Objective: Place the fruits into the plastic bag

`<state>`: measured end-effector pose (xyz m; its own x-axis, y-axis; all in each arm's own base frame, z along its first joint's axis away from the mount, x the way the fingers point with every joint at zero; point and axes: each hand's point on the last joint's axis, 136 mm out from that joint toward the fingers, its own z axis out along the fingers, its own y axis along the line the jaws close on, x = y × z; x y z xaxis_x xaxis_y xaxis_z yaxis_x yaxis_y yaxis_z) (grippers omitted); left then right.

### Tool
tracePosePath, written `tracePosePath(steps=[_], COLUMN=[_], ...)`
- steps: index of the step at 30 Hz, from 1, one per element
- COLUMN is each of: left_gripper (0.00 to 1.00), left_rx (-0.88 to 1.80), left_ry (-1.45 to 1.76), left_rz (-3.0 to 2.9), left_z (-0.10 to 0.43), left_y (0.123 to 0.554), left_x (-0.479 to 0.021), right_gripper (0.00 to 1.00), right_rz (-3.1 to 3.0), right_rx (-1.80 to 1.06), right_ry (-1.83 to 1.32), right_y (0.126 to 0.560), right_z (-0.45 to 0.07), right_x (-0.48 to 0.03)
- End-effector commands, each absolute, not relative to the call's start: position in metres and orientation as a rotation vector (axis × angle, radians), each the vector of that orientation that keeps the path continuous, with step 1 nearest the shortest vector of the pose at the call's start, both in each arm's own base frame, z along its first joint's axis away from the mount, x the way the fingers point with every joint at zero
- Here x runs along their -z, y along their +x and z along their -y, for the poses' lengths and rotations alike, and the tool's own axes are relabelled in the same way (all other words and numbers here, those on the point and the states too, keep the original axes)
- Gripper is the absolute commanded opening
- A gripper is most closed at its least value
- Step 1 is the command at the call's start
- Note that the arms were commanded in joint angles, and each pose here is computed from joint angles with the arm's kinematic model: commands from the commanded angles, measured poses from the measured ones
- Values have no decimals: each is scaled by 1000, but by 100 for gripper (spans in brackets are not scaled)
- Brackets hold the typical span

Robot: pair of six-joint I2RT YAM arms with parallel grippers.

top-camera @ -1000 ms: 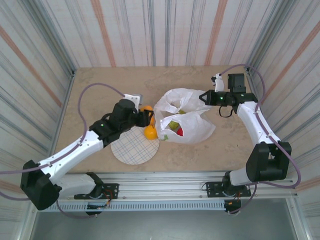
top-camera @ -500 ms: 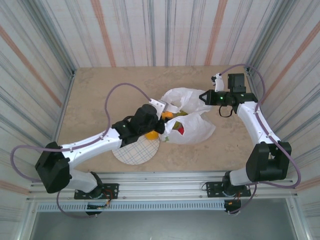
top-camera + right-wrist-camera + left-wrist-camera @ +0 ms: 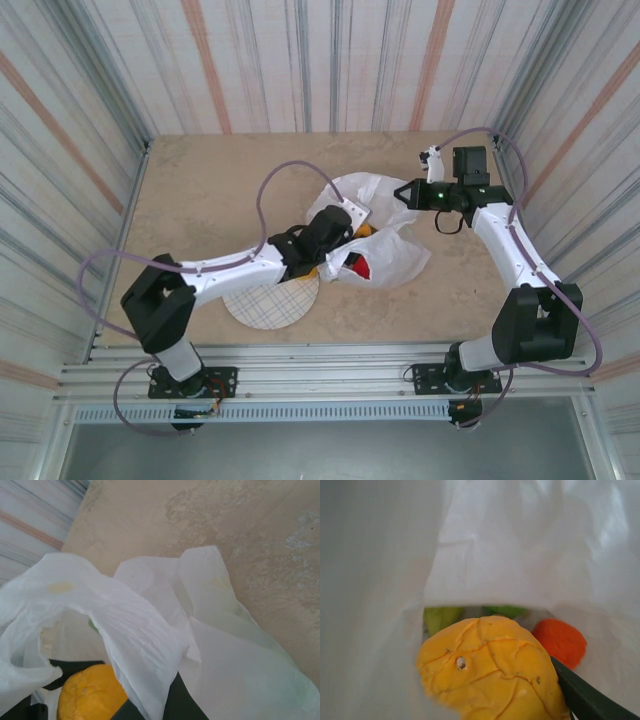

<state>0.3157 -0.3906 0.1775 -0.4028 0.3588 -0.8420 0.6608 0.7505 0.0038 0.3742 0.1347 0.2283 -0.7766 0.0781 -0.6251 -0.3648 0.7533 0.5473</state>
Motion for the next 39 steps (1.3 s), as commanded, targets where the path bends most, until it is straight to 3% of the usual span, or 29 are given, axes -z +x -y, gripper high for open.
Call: tracePosePath(steps=[1, 8, 12, 26, 39], left_gripper=[55, 57, 63, 83, 89], left_rx=[291, 191, 154, 280, 501], left_ry=[670, 563, 554, 549, 593], left_rz=[-2043, -2103, -2138, -2153, -2111], left_z=[388, 393, 395, 391, 373], left_y=[340, 379, 387, 367, 327], left_x=[-181, -155, -143, -159, -195], right_gripper=[0, 0, 0, 0, 0], right_rz=[-2297, -2304, -2300, -2300, -2300], right_rx=[-925, -924, -911, -910, -904], right_ry=[-209, -207, -199, -181, -178], right_y=[372, 369, 368, 372, 372], right_z=[-138, -138, -134, -129, -128], right_x=[-232, -229, -230, -229, -230])
